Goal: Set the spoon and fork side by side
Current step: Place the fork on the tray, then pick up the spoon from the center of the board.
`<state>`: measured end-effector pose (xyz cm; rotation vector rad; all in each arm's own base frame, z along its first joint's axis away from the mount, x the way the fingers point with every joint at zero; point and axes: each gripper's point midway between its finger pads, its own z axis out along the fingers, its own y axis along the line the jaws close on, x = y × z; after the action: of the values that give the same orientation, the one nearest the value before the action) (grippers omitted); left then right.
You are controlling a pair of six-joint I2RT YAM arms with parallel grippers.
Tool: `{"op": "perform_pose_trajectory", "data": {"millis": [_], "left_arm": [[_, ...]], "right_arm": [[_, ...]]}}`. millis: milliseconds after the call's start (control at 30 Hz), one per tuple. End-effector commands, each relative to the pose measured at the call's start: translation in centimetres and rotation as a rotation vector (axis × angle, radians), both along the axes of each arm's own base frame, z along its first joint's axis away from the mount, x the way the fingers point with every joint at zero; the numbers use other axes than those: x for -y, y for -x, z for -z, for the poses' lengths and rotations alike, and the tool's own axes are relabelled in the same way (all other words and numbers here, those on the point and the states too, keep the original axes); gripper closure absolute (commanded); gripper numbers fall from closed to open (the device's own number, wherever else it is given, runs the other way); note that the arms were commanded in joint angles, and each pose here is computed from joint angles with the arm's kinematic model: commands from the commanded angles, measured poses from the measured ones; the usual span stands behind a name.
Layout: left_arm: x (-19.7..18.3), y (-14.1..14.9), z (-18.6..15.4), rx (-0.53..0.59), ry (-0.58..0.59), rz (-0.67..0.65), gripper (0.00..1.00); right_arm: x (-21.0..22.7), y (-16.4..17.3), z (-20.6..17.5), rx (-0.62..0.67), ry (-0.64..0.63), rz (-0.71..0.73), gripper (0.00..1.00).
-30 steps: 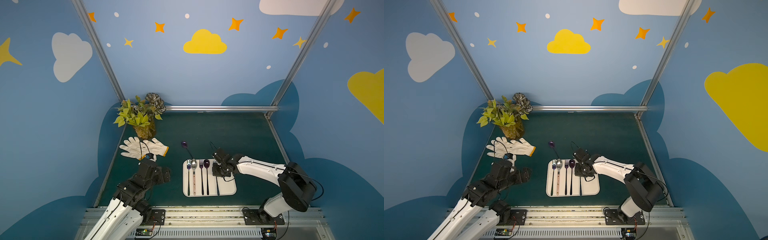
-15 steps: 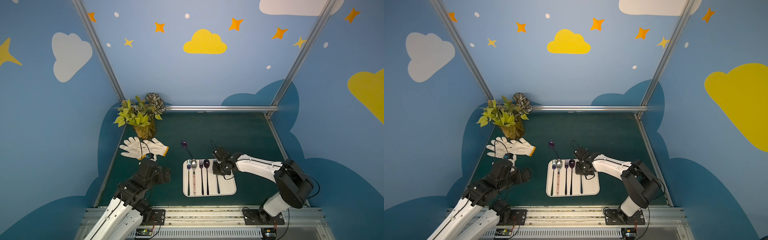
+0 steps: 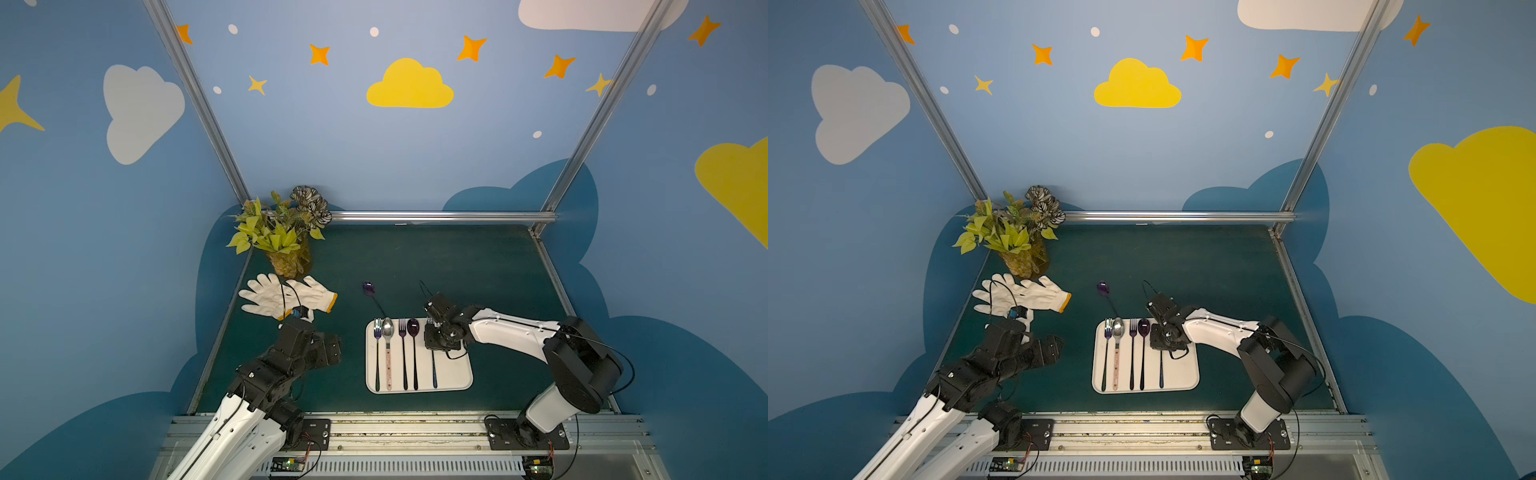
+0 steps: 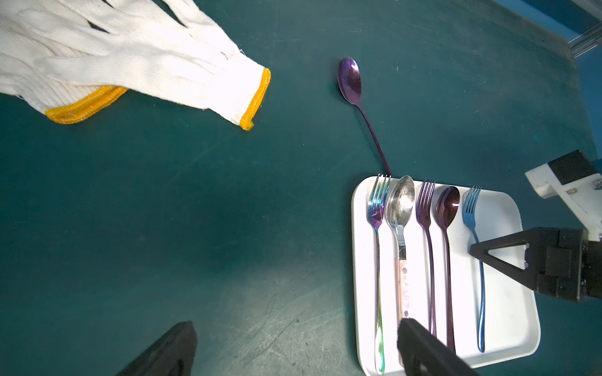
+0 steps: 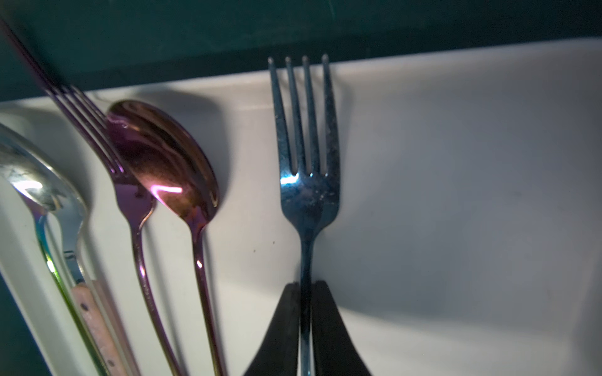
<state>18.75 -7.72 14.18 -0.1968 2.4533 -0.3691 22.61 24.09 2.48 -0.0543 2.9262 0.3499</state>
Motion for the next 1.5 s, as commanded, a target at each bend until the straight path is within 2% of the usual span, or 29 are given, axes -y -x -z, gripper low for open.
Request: {"op": "perform_pose_trajectory", "data": {"millis": [0, 167, 333, 500, 600, 733, 933, 1100, 1200, 1367, 1467], "left_arm": [[-0.1, -0.1, 0.1, 0.008, -0.007, 0.004, 0.0], [-0.2, -0.2, 0.0, 0.011, -0.012, -0.004, 0.0], [-0.6, -0.2, -0.2, 0.021, -0.022, -0.021, 0.0], [-1.3, 0.0, -0.6, 0.031, -0.035, -0.046, 0.0], [-1.6, 0.2, -0.8, 0.038, -0.034, -0.067, 0.0], [-2.1, 0.3, -1.2, 0.058, -0.034, -0.088, 0.0], [-2.5, 0.5, -1.9, 0.101, -0.019, -0.101, 0.0], [-2.7, 0.6, -2.0, 0.11, -0.016, -0.112, 0.0], [-2.7, 0.6, -2.0, 0.108, -0.019, -0.115, 0.0], [-2.8, 0.7, -1.9, 0.103, -0.021, -0.122, 0.0], [-2.9, 0.7, -1.8, 0.101, -0.023, -0.127, 0.0]], "right_arm": [[0.6, 0.1, -0.2, 0.002, 0.051, -0.022, 0.8], [0.4, -0.1, -2.7, 0.05, 0.073, -0.057, 0.68], [-0.3, -0.7, -7.2, 0.148, 0.085, -0.114, 0.56], [-3.2, -2.4, -10.6, 0.226, 0.061, -0.226, 0.49], [-5.8, -4.0, -11.5, 0.268, 0.064, -0.341, 0.46], [-9.4, -6.2, -11.3, 0.283, 0.08, -0.491, 0.45], [-14.7, -9.6, -9.6, 0.303, 0.076, -0.622, 0.41], [-17.3, -12.2, -7.3, 0.298, 0.083, -0.625, 0.41], [-18.2, -13.3, -6.1, 0.294, 0.08, -0.611, 0.46], [-19.2, -13.4, -3.8, 0.249, 0.06, -0.615, 0.55], [-19.5, -13.1, -2.5, 0.223, 0.057, -0.622, 0.57]]}}
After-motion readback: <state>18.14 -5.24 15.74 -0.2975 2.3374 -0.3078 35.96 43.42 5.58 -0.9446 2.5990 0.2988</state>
